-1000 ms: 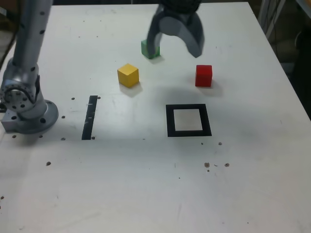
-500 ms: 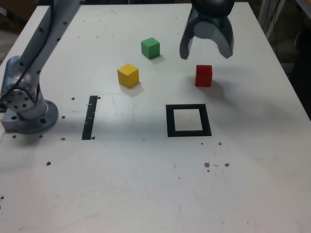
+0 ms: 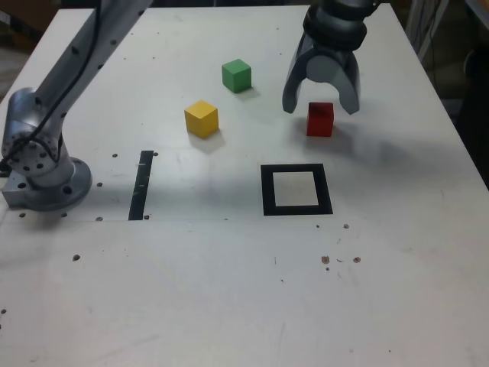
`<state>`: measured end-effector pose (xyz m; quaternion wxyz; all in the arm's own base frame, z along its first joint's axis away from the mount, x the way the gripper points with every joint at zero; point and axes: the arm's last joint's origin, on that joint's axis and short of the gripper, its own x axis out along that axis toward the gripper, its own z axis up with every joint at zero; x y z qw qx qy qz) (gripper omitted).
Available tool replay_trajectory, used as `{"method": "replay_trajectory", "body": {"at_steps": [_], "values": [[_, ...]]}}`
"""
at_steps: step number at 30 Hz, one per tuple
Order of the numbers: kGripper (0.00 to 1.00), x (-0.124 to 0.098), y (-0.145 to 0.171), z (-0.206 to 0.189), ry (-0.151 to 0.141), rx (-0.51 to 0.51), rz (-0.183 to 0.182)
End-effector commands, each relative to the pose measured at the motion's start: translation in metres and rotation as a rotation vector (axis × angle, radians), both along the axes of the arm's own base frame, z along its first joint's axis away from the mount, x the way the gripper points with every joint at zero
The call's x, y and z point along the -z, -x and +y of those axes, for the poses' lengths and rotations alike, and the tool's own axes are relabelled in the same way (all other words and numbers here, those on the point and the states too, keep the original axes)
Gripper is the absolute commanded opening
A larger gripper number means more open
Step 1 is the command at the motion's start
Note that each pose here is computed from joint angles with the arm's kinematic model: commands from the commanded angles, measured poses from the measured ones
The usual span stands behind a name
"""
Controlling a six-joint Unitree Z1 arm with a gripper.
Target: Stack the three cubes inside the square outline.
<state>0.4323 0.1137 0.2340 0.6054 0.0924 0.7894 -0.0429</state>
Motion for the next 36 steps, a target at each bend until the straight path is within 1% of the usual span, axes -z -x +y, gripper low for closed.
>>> {"method": "replay_trajectory", "body": {"at_steps": [1, 4, 8, 15, 19, 26, 30, 33, 36], "values": [[0.84, 0.009, -0.002, 0.001, 0.004, -0.006, 0.013], [0.8, 0.015, -0.004, 0.002, 0.007, -0.012, 0.023], [0.72, 0.019, -0.004, 0.002, 0.01, -0.023, 0.035], [0.54, 0.023, -0.005, 0.003, -0.001, -0.032, 0.037], [0.47, 0.025, -0.006, 0.003, -0.003, -0.038, 0.04], [0.37, 0.028, -0.008, 0.003, -0.004, -0.045, 0.027], [0.27, 0.028, -0.01, 0.004, -0.006, -0.042, 0.017], [0.22, 0.022, -0.01, 0.004, -0.015, -0.037, 0.004], [0.2, 0.012, -0.007, 0.003, -0.023, -0.03, -0.008]]}}
